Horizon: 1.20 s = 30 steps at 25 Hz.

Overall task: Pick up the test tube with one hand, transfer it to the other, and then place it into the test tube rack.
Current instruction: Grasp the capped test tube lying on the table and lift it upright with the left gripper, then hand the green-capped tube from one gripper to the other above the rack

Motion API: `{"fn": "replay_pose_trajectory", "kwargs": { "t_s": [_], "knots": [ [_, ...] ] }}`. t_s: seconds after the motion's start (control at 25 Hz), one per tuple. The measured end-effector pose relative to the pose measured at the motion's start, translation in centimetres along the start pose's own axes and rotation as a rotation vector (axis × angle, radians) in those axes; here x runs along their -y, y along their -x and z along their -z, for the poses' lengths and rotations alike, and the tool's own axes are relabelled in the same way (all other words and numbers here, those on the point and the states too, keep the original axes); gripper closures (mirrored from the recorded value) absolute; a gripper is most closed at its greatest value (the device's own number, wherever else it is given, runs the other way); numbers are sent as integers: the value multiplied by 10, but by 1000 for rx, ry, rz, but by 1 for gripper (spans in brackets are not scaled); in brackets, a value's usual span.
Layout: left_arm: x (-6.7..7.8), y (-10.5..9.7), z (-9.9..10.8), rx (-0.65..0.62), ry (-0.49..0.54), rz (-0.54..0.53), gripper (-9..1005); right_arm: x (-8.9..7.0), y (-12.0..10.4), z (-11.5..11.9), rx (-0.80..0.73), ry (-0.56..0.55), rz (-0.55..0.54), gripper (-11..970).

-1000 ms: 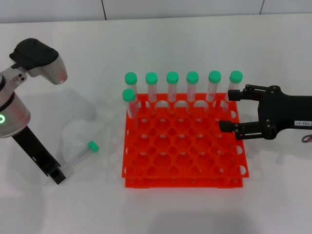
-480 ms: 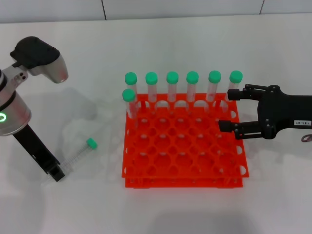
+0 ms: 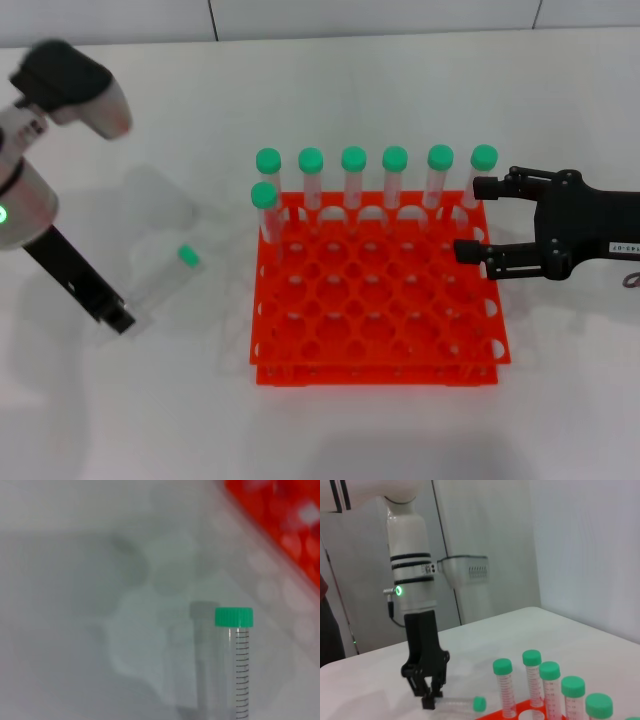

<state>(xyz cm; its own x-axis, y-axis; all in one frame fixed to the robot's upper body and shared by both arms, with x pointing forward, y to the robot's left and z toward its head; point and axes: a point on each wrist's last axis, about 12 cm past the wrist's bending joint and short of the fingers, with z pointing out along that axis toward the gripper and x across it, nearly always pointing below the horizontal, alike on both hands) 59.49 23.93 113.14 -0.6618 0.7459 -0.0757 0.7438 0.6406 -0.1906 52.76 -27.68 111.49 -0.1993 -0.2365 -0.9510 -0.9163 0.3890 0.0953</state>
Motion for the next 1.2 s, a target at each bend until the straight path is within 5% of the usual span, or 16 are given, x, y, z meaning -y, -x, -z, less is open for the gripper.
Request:
{"fn": "replay_pose_trajectory", "kwargs": {
  "t_s": [0.44,1.2],
  "knots": [
    [-18,-2,36,310,6,28,795,3,3,0,12,-12,4,112],
    [-20,4,69,882,-18,-74,793,8,7,5,30,-43,11,117]
  ]
}}
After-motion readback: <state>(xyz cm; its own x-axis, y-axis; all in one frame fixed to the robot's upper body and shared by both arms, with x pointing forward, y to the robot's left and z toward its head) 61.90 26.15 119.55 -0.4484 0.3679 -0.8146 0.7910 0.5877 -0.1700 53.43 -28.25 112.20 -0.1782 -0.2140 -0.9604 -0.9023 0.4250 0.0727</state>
